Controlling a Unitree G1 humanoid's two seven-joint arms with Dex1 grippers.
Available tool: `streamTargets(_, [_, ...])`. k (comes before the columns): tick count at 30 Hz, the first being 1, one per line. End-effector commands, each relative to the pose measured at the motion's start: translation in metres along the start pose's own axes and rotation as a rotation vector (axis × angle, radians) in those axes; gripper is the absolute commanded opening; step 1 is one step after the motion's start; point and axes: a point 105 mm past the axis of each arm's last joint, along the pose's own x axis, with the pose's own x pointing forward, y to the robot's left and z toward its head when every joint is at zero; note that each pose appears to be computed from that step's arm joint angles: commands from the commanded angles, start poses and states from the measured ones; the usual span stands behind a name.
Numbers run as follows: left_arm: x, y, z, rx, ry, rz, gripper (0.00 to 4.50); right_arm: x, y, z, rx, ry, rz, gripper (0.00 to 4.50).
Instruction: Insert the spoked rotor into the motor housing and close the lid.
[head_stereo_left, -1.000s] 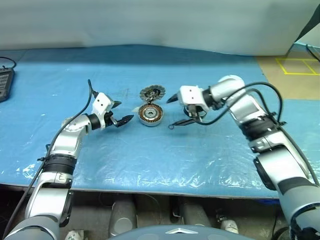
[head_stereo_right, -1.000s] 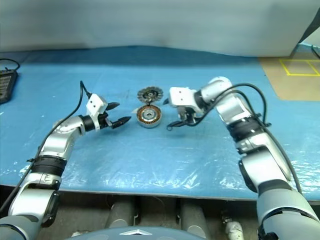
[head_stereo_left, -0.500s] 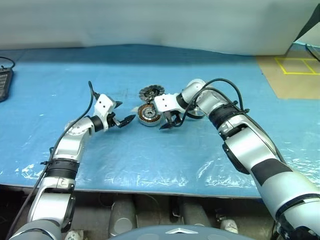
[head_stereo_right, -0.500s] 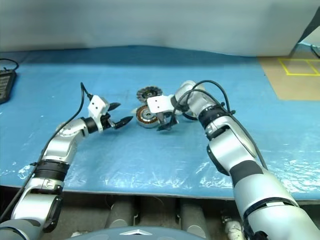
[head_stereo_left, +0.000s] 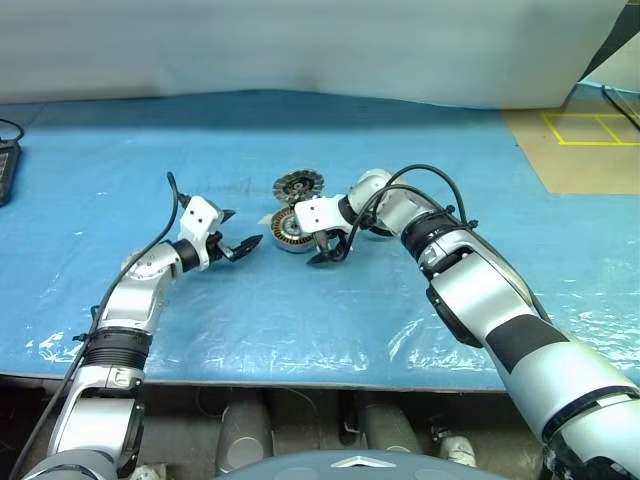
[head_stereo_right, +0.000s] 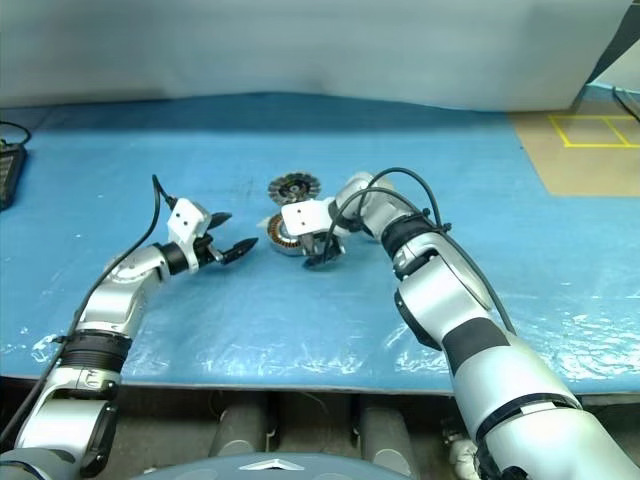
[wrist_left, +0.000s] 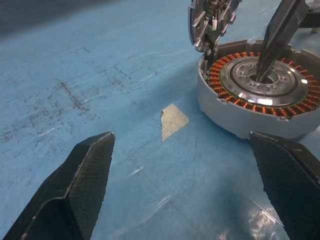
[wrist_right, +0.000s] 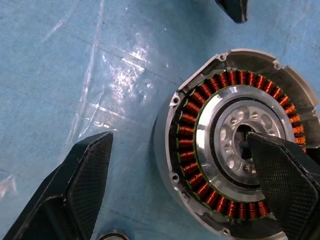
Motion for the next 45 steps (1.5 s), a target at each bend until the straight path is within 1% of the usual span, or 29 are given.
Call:
streamTargets(1, [-0.007, 0.009, 0.015, 0.037, -0.045, 0.036, 4.5, 0.002, -0.003, 0.004, 0.01, 0.002, -0.006, 4.1])
streamTargets(2, [-0.008, 0.01, 0.016, 0.038, -0.045, 0.041, 4.5, 0.004, -0.002, 0.002, 0.021, 0.006, -0.004, 3.88])
streamTargets(5, [-0.01, 0.011, 0.015, 0.04, -0.043, 0.048, 4.5, 0.009, 0.001, -0.002, 0.054, 0.011, -0.008, 2.94])
streamTargets(7, [-0.01, 0.011, 0.015, 0.042, -0.042, 0.053, 4.5, 0.012, 0.0, -0.002, 0.074, 0.001, -0.033, 2.94])
streamTargets(11, [-0.011, 0.013, 0.017, 0.051, -0.043, 0.067, 4.5, 0.013, 0.0, -0.002, 0.089, -0.019, -0.056, 2.24])
streamTargets(12, [-0.011, 0.014, 0.017, 0.054, -0.045, 0.072, 4.5, 0.013, 0.001, -0.001, 0.086, -0.029, -0.051, 2.2])
streamTargets(18, [-0.016, 0.022, 0.018, 0.063, -0.048, 0.129, 4.5, 0.009, 0.002, 0.018, 0.095, -0.162, -0.031, 2.2])
streamTargets(21, [-0.02, 0.028, 0.017, 0.067, -0.045, 0.162, 4.5, 0.004, 0.006, 0.037, 0.1, -0.255, 0.018, 2.2])
streamTargets(23, [-0.023, 0.029, 0.016, 0.071, -0.039, 0.17, 4.5, 0.004, 0.013, 0.047, 0.09, -0.28, 0.045, 2.2])
streamTargets(25, [-0.025, 0.029, 0.015, 0.073, -0.036, 0.171, 4.5, 0.004, 0.018, 0.052, 0.085, -0.281, 0.053, 2.2])
streamTargets(30, [-0.026, 0.027, 0.017, 0.076, -0.03, 0.167, 4.5, 0.01, 0.043, 0.075, 0.113, -0.288, 0.111, 2.2])
streamTargets(32, [-0.027, 0.024, 0.016, 0.074, -0.021, 0.157, 4.5, 0.013, 0.053, 0.079, 0.129, -0.284, 0.125, 2.2])
streamTargets(37, [-0.031, 0.016, 0.013, 0.069, 0.003, 0.142, 4.5, 0.029, 0.072, 0.082, 0.19, -0.245, 0.143, 2.2])
streamTargets(41, [-0.034, 0.016, 0.016, 0.071, 0.01, 0.147, 4.5, 0.039, 0.073, 0.077, 0.195, -0.203, 0.135, 2.2])
streamTargets(43, [-0.037, 0.017, 0.017, 0.073, 0.012, 0.152, 4.5, 0.041, 0.072, 0.073, 0.184, -0.185, 0.137, 2.83])
streamTargets(44, [-0.038, 0.018, 0.017, 0.075, 0.013, 0.156, 4.5, 0.04, 0.074, 0.074, 0.176, -0.187, 0.151, 3.05])
streamTargets(45, [-0.039, 0.018, 0.017, 0.075, 0.014, 0.16, 4.5, 0.039, 0.073, 0.076, 0.177, -0.198, 0.154, 3.39])
